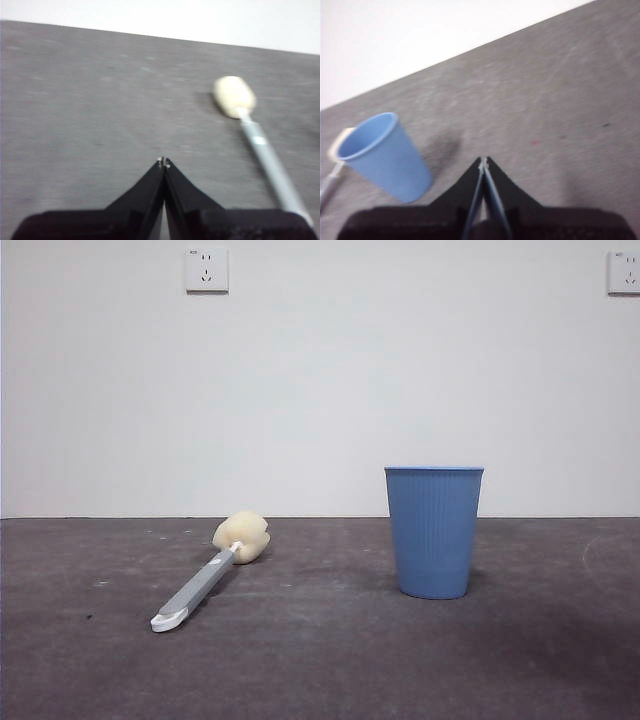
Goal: Pick up the cup brush,pick up the cup,insert the brush into the cup,clean the cup,put the cup brush back,put the cup back to the fixed position on the table
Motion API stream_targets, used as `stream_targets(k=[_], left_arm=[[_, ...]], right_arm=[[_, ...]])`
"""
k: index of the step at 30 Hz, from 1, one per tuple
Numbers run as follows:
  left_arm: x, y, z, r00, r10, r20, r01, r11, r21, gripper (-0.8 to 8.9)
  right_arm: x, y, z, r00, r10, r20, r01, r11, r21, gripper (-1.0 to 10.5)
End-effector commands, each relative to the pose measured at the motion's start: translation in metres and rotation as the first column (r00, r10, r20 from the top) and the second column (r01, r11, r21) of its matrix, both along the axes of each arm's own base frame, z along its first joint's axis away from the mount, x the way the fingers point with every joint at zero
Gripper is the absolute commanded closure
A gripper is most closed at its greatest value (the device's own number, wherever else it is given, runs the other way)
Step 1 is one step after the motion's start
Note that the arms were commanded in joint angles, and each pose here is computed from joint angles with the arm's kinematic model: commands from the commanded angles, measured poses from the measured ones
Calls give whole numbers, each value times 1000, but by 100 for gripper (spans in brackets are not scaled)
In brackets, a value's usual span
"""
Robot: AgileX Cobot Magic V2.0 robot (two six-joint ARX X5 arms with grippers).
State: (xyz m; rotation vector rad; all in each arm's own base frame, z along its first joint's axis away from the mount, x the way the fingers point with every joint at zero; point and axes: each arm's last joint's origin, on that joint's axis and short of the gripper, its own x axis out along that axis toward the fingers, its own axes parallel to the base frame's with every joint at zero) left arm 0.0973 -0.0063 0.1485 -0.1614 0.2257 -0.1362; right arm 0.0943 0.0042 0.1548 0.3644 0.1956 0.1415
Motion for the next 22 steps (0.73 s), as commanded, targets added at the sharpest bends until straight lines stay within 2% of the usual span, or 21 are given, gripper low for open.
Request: stream_targets(k=[1, 6, 11, 16, 22], left_arm=[[-1, -2, 6, 998, -57, -1, 57, 995, -87, 821], [-6, -3, 30, 996, -84, 33, 89, 979, -181, 821], [-13, -5, 61, 983, -163, 80, 176, 962, -208, 821], [-22, -7, 92, 967, -247, 62, 255, 944, -209, 820], [-31, -9, 123, 936, -352, -19, 347, 928, -138, 820]], right_arm=[[-1, 1, 7, 1000, 21, 12, -22, 997, 73, 958], [-5, 2, 33, 997, 44, 65, -49, 996, 75, 958], [-10, 4, 69, 985, 140, 101, -147, 986, 73, 958], [-15, 7, 106, 974, 221, 54, -222, 975, 18, 958], [-17, 10, 144, 938, 337, -82, -343, 936, -81, 958]])
